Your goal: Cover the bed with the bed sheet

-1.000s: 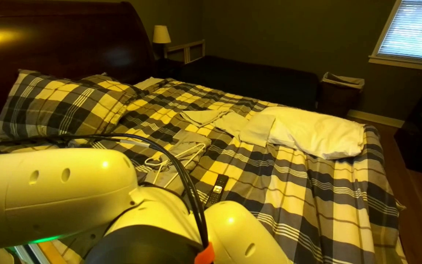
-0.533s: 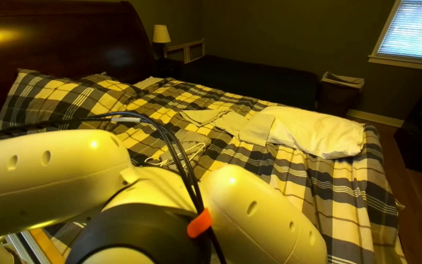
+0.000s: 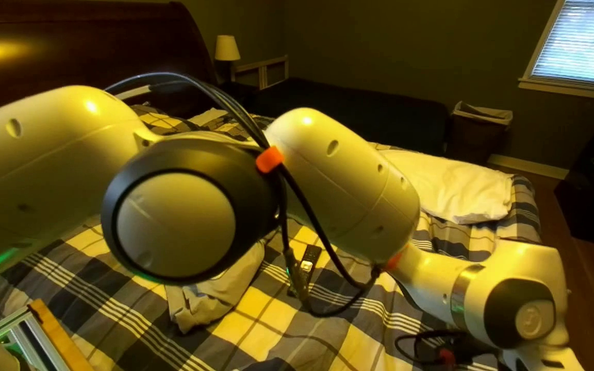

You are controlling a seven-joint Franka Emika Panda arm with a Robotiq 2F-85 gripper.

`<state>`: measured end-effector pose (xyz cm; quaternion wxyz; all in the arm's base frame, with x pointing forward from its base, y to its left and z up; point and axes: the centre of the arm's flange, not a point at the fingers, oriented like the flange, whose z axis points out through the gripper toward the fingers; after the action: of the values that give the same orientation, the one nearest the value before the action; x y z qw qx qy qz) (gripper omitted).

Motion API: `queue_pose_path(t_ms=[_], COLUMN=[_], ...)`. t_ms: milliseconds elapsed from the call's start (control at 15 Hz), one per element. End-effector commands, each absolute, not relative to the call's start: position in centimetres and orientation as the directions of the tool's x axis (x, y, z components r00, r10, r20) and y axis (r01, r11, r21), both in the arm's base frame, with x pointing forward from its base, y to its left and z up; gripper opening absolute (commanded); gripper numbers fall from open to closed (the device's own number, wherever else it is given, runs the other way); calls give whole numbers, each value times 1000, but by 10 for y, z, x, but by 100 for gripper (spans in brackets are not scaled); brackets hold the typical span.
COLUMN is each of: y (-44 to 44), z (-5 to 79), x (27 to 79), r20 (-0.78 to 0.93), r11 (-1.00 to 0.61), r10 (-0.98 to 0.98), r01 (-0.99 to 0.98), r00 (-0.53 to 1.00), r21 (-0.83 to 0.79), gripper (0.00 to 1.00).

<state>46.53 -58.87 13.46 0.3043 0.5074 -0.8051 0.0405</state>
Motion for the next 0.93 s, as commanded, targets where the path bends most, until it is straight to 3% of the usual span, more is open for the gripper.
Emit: queue_pose_path(t_ms=[0, 467, 867], y=[-502, -380, -282], z=[166, 207, 243], x=[473, 522, 511], r20=[461, 394, 329], r11=[296, -102, -432], r10=[-874, -898, -805], r01=[-923, -963, -868], r00=[-156, 196, 494], r21=[248, 248, 245], gripper=[100, 100, 100])
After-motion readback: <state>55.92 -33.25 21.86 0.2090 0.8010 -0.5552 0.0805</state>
